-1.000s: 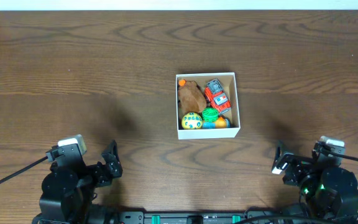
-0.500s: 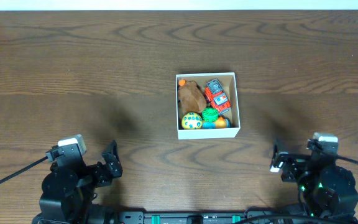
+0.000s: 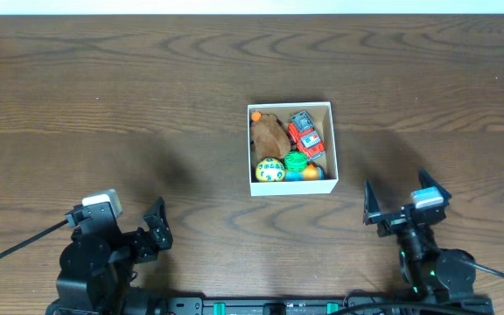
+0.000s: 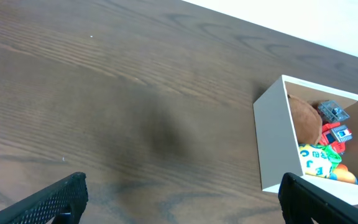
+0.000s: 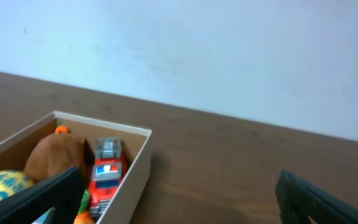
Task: Pack container
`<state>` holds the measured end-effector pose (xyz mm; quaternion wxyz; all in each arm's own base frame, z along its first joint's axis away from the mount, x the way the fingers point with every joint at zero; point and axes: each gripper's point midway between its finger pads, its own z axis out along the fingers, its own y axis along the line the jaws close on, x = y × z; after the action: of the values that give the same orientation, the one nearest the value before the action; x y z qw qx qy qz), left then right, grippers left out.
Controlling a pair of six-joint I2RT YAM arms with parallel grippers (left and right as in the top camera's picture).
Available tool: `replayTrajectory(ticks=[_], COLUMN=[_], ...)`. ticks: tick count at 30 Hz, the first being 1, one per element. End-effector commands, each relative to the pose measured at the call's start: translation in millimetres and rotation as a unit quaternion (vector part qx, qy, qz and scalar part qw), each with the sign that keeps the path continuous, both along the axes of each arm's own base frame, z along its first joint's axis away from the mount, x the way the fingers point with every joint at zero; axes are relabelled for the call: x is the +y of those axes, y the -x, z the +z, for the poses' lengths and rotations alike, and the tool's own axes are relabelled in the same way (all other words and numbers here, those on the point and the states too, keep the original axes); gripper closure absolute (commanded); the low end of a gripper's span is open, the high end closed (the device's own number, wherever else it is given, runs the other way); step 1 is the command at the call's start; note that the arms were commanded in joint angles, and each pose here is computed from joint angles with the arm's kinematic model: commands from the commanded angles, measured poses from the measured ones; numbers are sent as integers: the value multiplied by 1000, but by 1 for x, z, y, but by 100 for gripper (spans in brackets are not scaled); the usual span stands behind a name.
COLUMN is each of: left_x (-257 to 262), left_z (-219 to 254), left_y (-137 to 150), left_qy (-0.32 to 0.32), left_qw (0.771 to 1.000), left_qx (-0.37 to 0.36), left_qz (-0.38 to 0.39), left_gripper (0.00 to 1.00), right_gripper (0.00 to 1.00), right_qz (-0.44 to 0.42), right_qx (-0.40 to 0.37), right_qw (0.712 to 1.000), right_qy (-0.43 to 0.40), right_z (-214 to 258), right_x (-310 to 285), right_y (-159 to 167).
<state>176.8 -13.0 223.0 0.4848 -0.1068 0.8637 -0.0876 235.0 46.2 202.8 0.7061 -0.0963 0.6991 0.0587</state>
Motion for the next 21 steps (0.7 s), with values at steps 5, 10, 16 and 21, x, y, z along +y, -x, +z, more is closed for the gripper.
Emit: replayTrajectory(ticks=[5,10,16,21], left_x=[1,1,1,1], left_z=[0,0,0,0], left_y=[0,0,0,0], left_qy=[-1,-1,-1,-1], left_qw=[1000,1000,1000,1000], left_qx=[-2,-2,-2,-2], left_qz=[2,2,2,2], left_gripper=[2,2,2,2], right_gripper=[1,1,1,1], right_qz=[-52,-42,-40,-40], right_qx=[-20,36,38,38], right_qw=[998,998,998,998], right_qy=[12,4,2,2], right_z=[-18,-45,-45,-45], right_x=[-18,-15,-14,-14], right_y=[-10,-9,-9,-9])
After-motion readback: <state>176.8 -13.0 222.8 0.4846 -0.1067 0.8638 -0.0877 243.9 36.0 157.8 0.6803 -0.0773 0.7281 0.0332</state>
